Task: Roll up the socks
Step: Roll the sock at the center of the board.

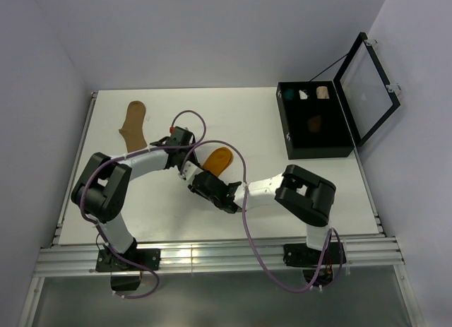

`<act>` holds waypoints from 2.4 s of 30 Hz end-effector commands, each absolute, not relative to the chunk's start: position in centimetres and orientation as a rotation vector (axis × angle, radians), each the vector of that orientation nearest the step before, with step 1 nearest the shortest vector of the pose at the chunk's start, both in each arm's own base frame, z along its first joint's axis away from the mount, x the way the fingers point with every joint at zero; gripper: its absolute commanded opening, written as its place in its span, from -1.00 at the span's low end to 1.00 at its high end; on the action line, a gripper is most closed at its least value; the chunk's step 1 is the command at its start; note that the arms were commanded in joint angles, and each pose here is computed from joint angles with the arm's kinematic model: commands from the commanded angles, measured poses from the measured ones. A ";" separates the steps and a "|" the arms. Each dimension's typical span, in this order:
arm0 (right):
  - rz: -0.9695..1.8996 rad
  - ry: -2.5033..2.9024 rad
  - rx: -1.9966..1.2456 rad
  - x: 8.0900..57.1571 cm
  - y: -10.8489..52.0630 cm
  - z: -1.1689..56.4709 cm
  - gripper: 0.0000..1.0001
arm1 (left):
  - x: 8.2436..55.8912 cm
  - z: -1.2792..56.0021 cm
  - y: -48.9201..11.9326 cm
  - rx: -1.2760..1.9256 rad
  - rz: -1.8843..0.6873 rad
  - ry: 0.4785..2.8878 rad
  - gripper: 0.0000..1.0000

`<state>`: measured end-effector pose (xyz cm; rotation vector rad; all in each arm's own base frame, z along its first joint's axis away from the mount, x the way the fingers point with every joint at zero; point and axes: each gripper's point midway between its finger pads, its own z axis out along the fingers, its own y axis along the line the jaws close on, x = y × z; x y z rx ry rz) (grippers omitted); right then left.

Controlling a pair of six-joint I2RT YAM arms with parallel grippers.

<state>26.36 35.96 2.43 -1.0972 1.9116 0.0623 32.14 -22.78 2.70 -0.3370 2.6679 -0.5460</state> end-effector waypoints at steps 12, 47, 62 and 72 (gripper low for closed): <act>0.244 1.961 -1.016 25.3 36.8 2.6 -1.00 | 31.3 3.1 -22.1 -0.375 -0.526 2.658 0.05; 1.629 2.211 -0.549 24.6 36.3 3.9 -1.00 | 29.7 3.7 -21.0 -0.606 -0.689 2.501 0.32; 1.529 2.222 -0.675 25.7 36.6 4.2 -1.00 | 30.3 2.7 -20.6 -0.508 -0.591 2.557 0.17; 1.469 2.208 -0.769 27.0 37.0 5.1 -1.00 | 30.1 2.2 -21.2 -0.461 -0.620 2.587 0.15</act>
